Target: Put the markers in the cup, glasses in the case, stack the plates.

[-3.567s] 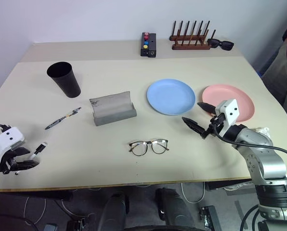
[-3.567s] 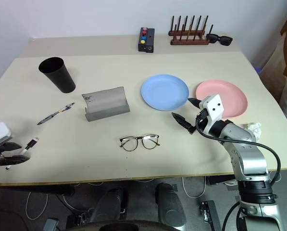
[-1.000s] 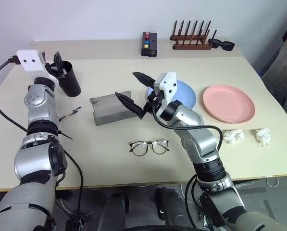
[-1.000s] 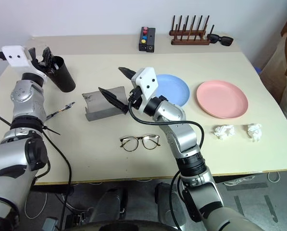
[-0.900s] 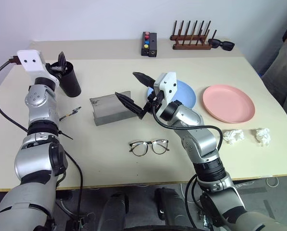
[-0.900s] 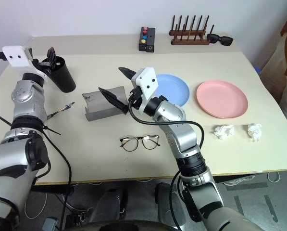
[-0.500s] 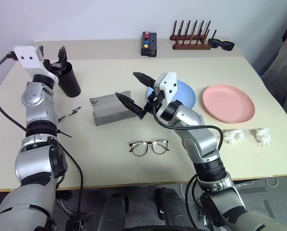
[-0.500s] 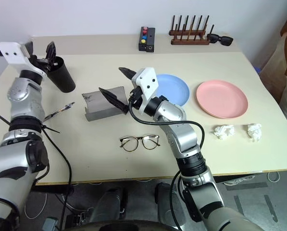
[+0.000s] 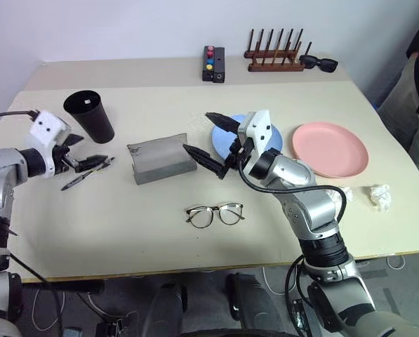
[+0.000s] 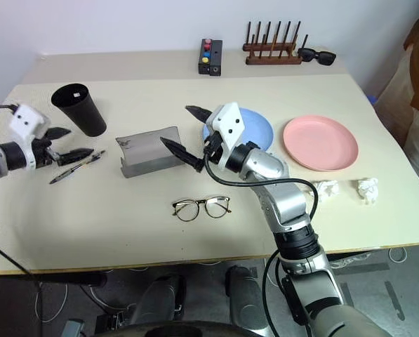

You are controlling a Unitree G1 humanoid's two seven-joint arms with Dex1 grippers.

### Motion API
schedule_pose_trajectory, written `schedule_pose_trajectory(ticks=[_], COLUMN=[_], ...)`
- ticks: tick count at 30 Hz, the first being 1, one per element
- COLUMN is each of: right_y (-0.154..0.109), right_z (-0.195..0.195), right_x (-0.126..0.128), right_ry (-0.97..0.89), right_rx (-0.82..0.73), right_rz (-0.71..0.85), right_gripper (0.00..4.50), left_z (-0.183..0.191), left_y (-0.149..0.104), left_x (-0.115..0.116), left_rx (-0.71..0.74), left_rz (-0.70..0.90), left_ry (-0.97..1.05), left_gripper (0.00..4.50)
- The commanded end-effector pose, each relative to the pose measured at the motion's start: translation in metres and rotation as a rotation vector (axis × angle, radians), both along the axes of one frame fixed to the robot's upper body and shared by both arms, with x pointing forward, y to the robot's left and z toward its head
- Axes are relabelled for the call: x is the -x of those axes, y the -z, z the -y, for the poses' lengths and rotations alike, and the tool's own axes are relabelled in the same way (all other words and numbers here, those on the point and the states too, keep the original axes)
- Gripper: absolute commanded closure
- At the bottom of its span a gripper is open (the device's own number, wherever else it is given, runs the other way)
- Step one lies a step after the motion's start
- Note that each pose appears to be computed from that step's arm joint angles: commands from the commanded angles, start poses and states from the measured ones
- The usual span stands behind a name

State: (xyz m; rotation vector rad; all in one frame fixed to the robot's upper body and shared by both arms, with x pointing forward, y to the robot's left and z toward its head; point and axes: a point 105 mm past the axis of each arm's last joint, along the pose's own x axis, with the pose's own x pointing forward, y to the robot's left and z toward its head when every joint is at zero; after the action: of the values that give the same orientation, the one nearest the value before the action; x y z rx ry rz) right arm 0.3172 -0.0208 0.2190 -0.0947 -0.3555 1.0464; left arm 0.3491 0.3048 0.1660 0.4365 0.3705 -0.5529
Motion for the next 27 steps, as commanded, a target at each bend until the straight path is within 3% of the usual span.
schedule_pose_trajectory(ticks=[1, 6, 12, 15, 21, 22, 27], right_y=[-0.011, -0.008, -0.008, -0.009, -0.007, -0.007, -0.006], right_z=[-0.006, -0.008, -0.003, 0.0, 0.002, 0.002, 0.003], right_x=[0.01, 0.011, 0.015, 0.016, 0.017, 0.017, 0.017], right_ry=[-0.04, -0.044, -0.035, -0.026, -0.016, -0.016, -0.018], right_rx=[-0.025, -0.022, -0.015, -0.013, -0.008, -0.007, -0.001], right_rz=[0.04, 0.034, 0.037, 0.037, 0.03, 0.029, 0.027], right_gripper=[0.0, 0.0, 0.0, 0.0, 0.0, 0.0, 0.0], left_z=[-0.005, -0.019, -0.019, -0.022, -0.023, -0.023, -0.026], left_y=[0.006, 0.024, 0.041, 0.051, 0.057, 0.057, 0.048], left_x=[-0.006, -0.017, -0.016, -0.01, -0.009, -0.01, -0.014], left_rx=[-0.039, -0.149, -0.136, -0.162, -0.166, -0.165, -0.165], left_rz=[-0.074, -0.17, -0.281, -0.338, -0.361, -0.353, -0.289], left_ry=[-0.036, -0.066, -0.027, -0.006, 0.002, -0.002, -0.022], left_gripper=[0.05, 0.05, 0.05, 1.26, 4.2, 4.48, 4.48])
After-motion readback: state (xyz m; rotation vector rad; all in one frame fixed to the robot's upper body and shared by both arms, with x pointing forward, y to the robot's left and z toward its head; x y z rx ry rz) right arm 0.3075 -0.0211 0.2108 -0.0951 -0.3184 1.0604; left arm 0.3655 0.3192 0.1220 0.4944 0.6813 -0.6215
